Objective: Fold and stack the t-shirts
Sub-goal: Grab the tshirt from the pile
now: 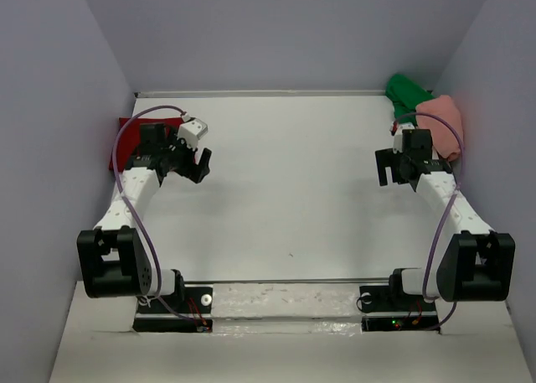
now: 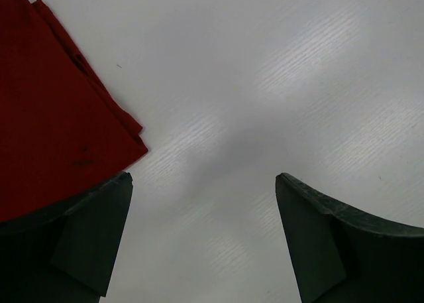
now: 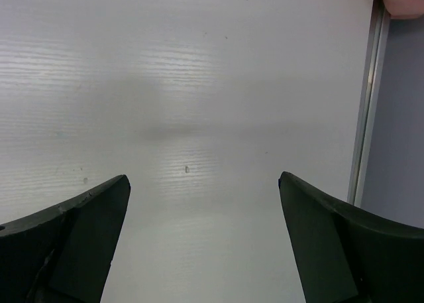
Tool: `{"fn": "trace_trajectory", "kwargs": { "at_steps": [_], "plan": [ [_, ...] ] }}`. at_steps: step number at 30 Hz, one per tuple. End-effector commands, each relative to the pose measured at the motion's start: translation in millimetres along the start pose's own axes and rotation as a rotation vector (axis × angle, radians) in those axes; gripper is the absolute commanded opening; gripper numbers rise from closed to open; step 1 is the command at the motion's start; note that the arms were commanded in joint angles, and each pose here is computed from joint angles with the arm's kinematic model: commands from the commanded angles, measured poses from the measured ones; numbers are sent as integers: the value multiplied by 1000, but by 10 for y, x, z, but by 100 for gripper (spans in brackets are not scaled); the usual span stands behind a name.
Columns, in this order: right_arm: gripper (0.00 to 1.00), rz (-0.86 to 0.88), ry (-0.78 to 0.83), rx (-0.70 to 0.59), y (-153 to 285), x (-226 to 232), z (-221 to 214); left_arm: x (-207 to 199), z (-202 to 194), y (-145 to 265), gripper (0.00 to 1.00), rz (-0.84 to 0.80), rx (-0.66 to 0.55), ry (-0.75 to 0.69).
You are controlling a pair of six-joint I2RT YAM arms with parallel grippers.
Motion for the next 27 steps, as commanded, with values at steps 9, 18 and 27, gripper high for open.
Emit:
{"fn": "trace_trajectory", "kwargs": {
  "at_steps": [9, 18, 27],
  "plan": [
    [100, 12, -2, -84, 47, -14, 106, 86, 254, 304, 99, 129, -93, -45],
    [100, -74, -45, -57, -87, -156, 48, 103, 522, 306, 99, 100, -190, -11],
    [100, -40, -65, -127, 136, -144, 241, -61, 321, 253, 99, -75, -178, 70]
  ]
}}
Point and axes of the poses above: each gripper's point midway between its finger pads, its own y axis back along the fingers, its own x axis along the line the jaws close on, z = x × y, the point moved 1 cm from there along y, back along the fingers, and after that the axes turned 13 degrees about -y, right-handed, at the moved point
